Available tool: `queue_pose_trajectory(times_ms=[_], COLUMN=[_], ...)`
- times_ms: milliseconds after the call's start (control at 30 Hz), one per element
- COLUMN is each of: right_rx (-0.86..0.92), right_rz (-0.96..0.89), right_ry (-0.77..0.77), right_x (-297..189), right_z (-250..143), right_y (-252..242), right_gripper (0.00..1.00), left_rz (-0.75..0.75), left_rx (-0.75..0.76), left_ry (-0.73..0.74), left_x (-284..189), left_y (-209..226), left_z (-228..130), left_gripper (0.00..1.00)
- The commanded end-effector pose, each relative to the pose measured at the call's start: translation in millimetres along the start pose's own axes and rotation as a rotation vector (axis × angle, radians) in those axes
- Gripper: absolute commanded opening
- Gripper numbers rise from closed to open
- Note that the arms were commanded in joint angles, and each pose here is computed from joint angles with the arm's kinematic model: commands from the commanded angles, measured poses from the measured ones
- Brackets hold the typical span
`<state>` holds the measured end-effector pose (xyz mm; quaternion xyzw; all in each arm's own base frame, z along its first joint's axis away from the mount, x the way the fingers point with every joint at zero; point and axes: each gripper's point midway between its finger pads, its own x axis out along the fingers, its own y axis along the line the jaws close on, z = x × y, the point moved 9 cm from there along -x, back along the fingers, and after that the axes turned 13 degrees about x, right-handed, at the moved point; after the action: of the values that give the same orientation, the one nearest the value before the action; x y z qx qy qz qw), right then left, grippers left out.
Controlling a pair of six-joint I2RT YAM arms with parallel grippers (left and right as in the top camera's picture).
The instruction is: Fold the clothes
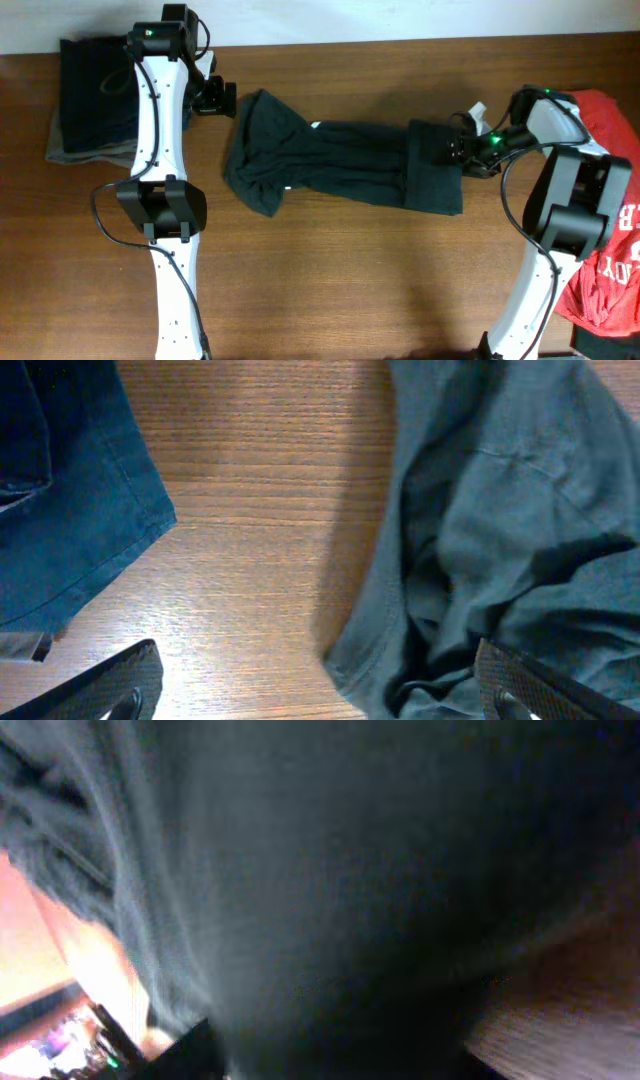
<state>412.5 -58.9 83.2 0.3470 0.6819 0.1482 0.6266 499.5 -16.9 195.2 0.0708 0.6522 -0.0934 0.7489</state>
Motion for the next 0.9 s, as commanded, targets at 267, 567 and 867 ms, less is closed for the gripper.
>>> queue_pose_trajectory(times_ms=[267, 567, 867], right_rx=[0.058, 0.194, 0.188], right_rz=[-0.059, -0.389, -0.734], right_ry=[0.016, -0.069, -0.161], right_x=[8.0, -58.8, -106.9], right_z=[-0.1, 6.9, 10.3], right_y=[-13.4, -37.7, 7.8], right_gripper=[0.05, 0.04, 0.04], left_rz=[0.015, 0.014, 0.015], left_rx=[-0.001, -0.001, -0.001], left_ry=[-0.033, -0.03, -0.033], left_x=[-16.0, -16.0, -16.0], left_y=[1.3, 1.2, 1.3], left_z=[-0.8, -1.3, -0.7], left_gripper=[0.99, 0.99, 0.99])
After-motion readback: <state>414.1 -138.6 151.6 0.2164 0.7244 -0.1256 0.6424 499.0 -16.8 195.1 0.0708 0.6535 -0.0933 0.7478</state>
